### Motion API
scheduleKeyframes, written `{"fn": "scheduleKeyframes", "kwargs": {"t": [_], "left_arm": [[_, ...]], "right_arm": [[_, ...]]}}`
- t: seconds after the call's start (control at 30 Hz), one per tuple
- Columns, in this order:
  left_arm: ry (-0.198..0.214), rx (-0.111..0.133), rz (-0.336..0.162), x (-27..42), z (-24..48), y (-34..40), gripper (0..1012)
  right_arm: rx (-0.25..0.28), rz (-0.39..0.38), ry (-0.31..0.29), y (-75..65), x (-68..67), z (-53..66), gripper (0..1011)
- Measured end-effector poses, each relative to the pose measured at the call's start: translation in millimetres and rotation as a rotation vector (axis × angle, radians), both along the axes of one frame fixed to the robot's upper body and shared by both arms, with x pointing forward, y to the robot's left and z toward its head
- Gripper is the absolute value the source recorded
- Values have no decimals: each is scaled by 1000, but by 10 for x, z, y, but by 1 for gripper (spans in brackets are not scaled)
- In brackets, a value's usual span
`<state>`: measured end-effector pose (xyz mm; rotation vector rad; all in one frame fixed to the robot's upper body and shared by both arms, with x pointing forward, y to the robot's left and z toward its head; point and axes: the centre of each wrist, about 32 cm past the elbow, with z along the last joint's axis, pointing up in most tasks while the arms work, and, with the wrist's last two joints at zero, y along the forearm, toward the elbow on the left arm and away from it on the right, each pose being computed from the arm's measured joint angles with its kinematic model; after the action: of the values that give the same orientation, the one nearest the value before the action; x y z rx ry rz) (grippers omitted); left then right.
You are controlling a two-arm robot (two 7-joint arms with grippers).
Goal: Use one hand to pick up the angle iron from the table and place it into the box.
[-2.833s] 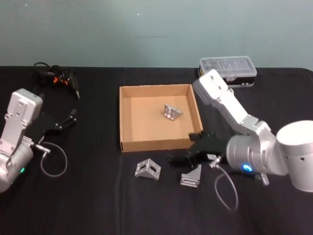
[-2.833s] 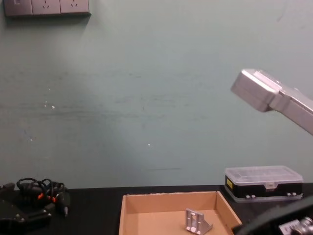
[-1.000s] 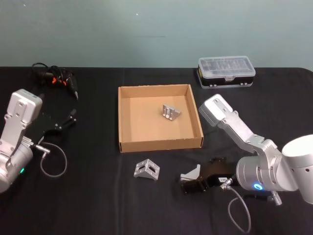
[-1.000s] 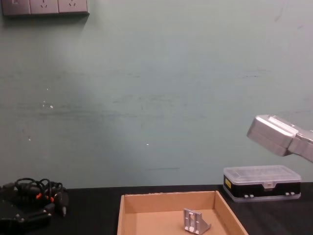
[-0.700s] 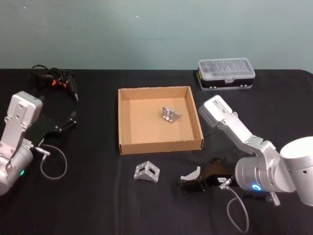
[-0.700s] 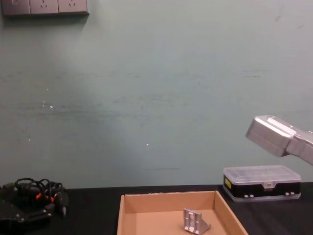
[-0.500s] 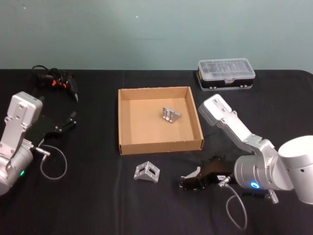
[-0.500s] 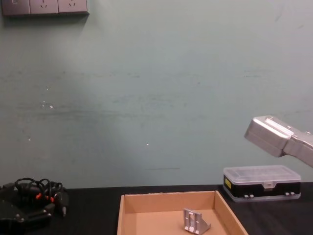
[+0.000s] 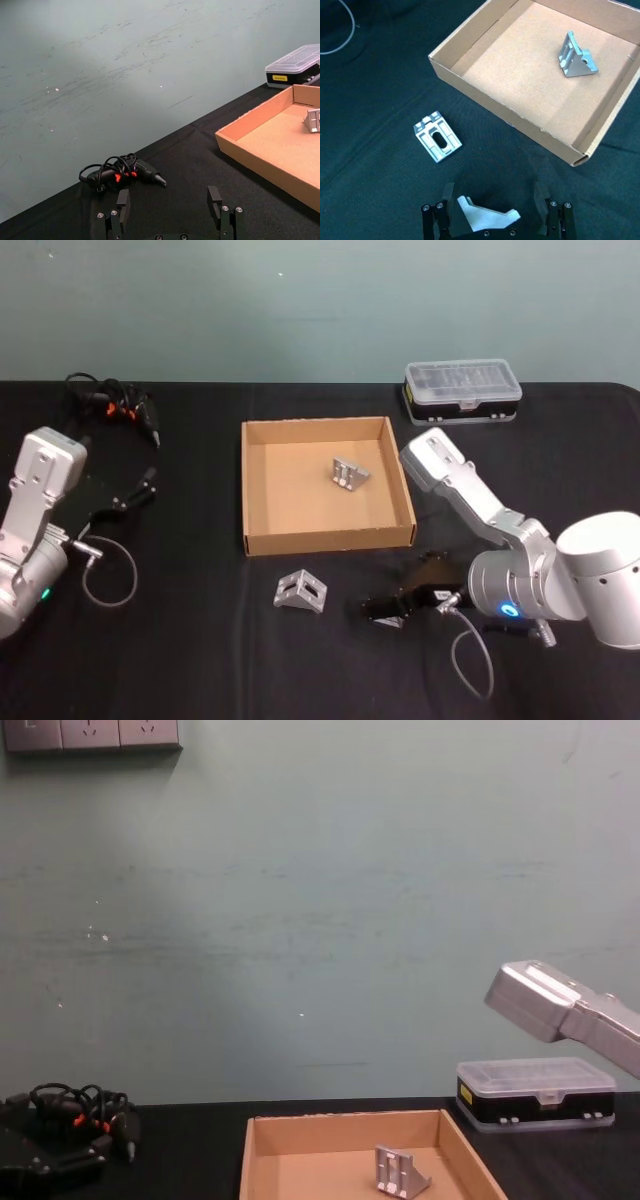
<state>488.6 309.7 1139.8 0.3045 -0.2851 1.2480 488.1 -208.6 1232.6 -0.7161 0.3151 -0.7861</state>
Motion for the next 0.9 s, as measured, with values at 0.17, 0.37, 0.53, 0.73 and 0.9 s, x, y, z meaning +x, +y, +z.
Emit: {"fn": "scheduleKeyframes", "kwargs": {"t": [0.17, 0.37, 0.53, 0.73, 0.9], "left_arm": [[0, 0, 0, 0, 0, 0, 1011], [0, 0, 0, 0, 0, 0, 1011], [0, 0, 0, 0, 0, 0, 1011], [0, 0, 0, 0, 0, 0, 1011], [0, 0, 0, 0, 0, 0, 1011]], "right_arm": [[1, 4, 4, 16, 14, -11, 1003], [0, 5, 15, 30, 15, -24, 1003], [2, 4, 18, 34, 17, -28, 1003], [2, 4, 19, 32, 16, -29, 1003], [1, 3, 20, 30, 16, -30, 973]]}}
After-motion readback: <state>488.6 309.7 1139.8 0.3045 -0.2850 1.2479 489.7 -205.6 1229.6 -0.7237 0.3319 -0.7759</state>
